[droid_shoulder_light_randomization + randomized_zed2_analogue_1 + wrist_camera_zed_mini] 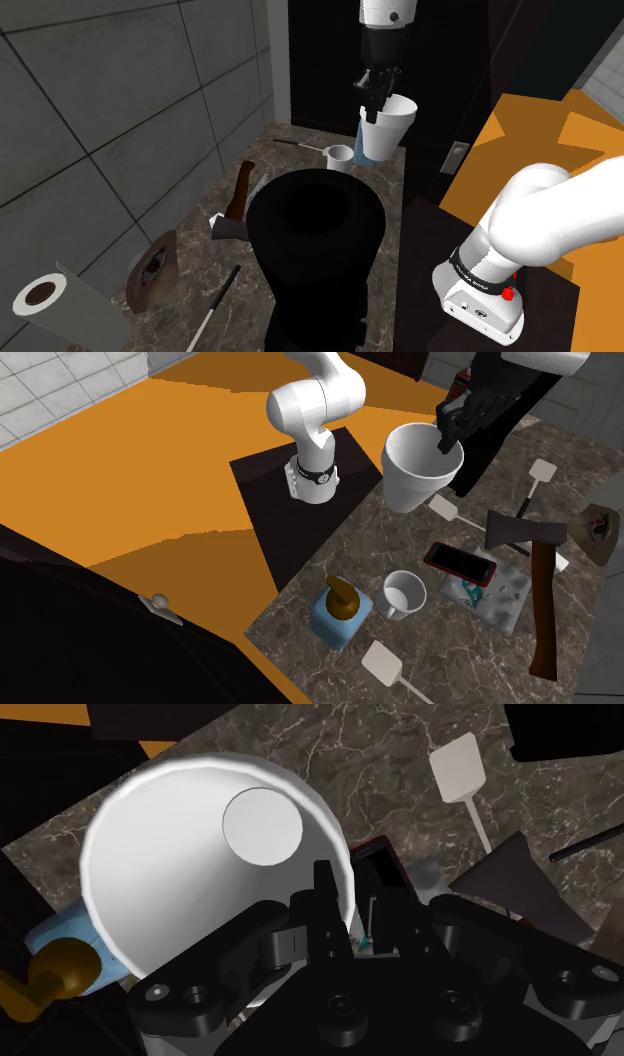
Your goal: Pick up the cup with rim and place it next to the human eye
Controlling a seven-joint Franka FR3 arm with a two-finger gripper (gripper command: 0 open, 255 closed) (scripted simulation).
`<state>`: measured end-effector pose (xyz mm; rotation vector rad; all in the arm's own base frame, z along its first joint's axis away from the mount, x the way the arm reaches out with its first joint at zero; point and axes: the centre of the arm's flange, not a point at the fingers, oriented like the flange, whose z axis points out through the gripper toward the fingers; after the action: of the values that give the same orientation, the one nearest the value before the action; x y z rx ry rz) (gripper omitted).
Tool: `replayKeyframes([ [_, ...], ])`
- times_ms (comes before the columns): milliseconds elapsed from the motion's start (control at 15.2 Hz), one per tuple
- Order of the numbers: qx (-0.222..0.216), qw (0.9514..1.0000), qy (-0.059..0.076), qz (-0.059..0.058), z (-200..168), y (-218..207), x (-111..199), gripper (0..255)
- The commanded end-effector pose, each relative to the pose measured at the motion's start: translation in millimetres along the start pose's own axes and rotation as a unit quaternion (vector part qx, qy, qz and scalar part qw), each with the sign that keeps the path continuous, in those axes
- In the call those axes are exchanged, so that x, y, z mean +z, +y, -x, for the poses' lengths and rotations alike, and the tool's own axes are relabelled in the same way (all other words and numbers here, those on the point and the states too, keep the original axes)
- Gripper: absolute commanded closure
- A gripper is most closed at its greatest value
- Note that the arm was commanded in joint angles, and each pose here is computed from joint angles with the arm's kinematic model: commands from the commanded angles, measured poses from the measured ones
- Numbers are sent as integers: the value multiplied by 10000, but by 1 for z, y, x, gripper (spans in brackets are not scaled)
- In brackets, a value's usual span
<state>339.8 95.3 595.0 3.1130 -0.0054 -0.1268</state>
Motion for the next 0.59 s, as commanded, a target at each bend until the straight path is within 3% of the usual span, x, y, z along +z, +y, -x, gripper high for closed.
replayKeyframes([
  [0,5,10000,1,-4,-2,-25,0,255],
  [528,5,10000,1,-4,-8,-130,-3,255],
])
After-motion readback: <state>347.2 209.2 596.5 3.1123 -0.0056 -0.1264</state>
